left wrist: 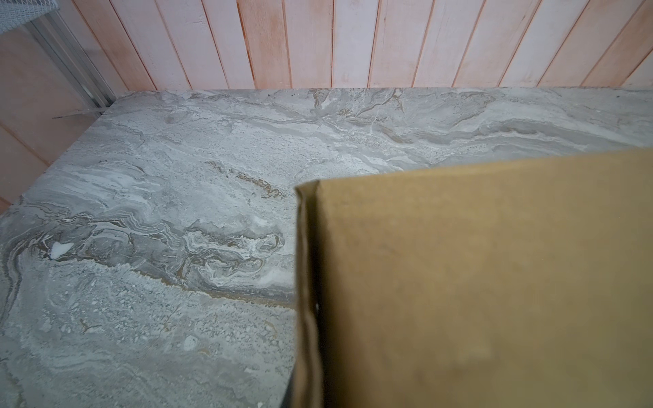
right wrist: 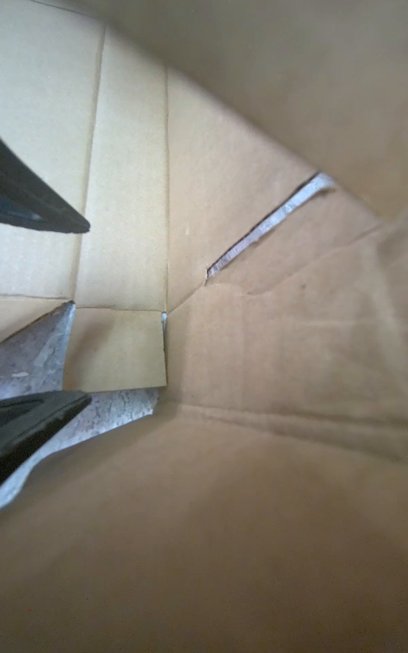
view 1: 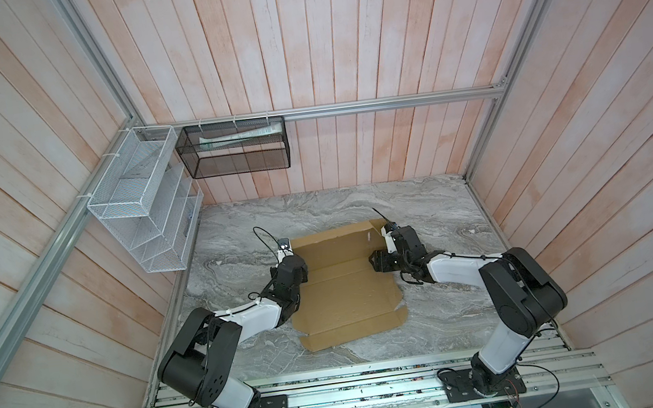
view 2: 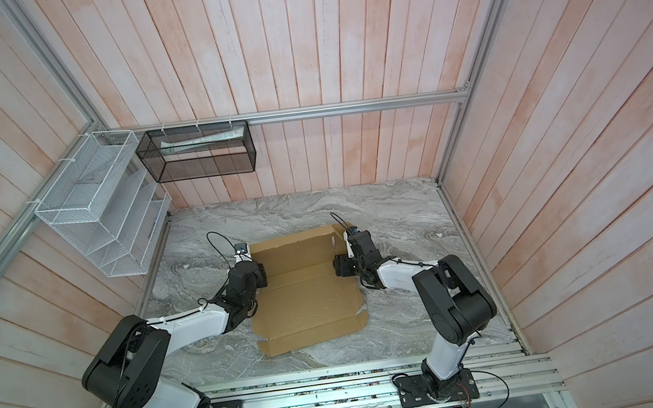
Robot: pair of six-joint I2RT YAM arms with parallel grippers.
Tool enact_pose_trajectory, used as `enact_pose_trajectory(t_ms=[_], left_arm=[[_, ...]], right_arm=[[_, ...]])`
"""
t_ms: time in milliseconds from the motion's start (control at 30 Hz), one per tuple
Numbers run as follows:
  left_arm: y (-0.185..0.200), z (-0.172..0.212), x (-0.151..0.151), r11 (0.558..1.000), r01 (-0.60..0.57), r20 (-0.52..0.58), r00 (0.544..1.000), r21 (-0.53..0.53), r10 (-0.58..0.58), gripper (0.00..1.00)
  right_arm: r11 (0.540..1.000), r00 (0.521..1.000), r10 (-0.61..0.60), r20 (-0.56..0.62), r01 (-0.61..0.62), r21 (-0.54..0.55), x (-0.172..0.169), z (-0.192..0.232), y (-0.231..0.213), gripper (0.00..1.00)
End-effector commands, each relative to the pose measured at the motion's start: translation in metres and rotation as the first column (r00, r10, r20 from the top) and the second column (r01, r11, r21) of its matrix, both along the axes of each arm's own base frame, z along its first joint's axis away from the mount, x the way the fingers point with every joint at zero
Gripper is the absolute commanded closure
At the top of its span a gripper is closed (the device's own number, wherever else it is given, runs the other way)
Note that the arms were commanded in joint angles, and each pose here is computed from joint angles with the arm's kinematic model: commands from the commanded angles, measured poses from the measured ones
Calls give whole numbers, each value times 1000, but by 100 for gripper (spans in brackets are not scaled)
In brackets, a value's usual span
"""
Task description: Fold the paper box
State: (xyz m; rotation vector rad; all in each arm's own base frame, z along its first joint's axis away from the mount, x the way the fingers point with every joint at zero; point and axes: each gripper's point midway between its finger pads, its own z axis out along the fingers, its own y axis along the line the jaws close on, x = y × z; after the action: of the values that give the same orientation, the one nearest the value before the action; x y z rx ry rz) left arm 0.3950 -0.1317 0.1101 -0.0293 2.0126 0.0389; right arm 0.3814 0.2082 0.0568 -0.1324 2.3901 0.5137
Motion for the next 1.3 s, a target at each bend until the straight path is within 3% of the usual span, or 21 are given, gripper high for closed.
enact_pose_trajectory(t_ms=[0,533,800,1267], left_arm=[[1,14,3,1000,-2,36,999,-20,3,100],[0,14,3,1000,1,34,999,-16,-1,100],[0,14,3,1000,1,34,999,-21,-1,100],[-2,11,3,999,9,32,999,-42,-8,100]], right_arm=[[999,1000,-23,-7,23,-32,0,-12,-6,29],[1000,1000,-9,-23,9,-5,1,-23,0,29],[995,997,61,43,-64,78,1,5,18,30],[985,987,149,65,-154,81,-5,19,52,30]])
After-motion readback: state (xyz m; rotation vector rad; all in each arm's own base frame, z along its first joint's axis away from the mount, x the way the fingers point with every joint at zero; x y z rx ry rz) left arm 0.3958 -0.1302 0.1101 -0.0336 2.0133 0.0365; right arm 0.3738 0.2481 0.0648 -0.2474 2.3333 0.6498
